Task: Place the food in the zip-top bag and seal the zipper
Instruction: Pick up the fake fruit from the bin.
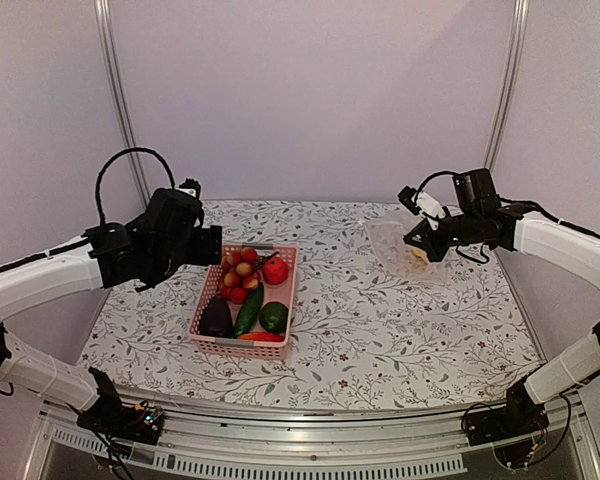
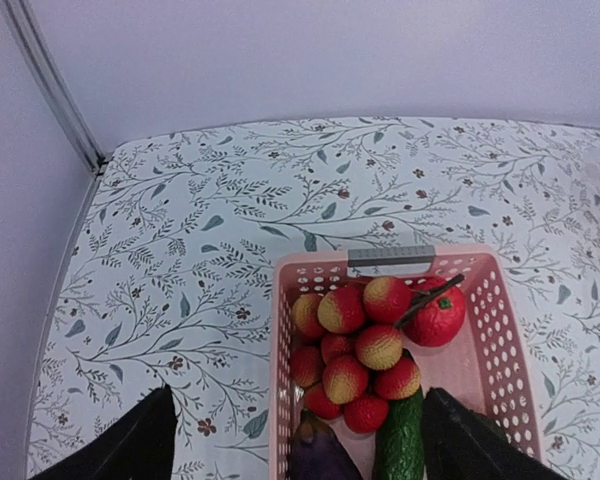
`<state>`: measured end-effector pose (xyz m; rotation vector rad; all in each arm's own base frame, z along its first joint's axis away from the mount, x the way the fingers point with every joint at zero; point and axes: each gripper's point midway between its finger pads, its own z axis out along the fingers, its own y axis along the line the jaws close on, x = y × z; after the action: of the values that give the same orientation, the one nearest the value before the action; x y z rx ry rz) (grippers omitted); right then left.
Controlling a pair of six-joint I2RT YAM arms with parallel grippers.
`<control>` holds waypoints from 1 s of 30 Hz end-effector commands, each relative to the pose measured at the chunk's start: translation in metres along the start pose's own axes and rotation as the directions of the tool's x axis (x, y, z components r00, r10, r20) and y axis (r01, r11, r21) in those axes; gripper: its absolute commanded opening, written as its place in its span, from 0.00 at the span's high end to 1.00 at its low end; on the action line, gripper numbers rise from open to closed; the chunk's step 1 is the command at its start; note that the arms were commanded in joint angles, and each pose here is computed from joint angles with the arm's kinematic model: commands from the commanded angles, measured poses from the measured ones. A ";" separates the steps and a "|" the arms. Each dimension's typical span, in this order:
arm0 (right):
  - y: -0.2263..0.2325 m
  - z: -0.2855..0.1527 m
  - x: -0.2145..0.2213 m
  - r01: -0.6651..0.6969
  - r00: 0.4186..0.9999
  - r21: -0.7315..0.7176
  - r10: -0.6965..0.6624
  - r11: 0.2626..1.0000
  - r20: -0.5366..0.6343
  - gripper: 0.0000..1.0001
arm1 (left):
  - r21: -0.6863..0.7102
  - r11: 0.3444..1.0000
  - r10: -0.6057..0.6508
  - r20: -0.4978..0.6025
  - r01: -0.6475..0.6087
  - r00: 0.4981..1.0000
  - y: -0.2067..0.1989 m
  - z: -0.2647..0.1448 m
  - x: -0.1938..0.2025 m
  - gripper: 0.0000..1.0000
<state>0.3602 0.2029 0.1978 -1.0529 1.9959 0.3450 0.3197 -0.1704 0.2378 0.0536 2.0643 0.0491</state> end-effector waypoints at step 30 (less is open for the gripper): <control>0.001 0.004 0.006 -0.003 1.000 -0.010 0.002 1.000 -0.007 1.00 | 0.287 0.958 0.167 -0.536 -0.008 0.827 -0.098 0.012 0.132 0.29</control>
<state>0.3600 0.2033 0.1978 -1.0541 1.9948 0.3484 0.2687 -0.2353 0.1081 0.2765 2.6570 -0.1036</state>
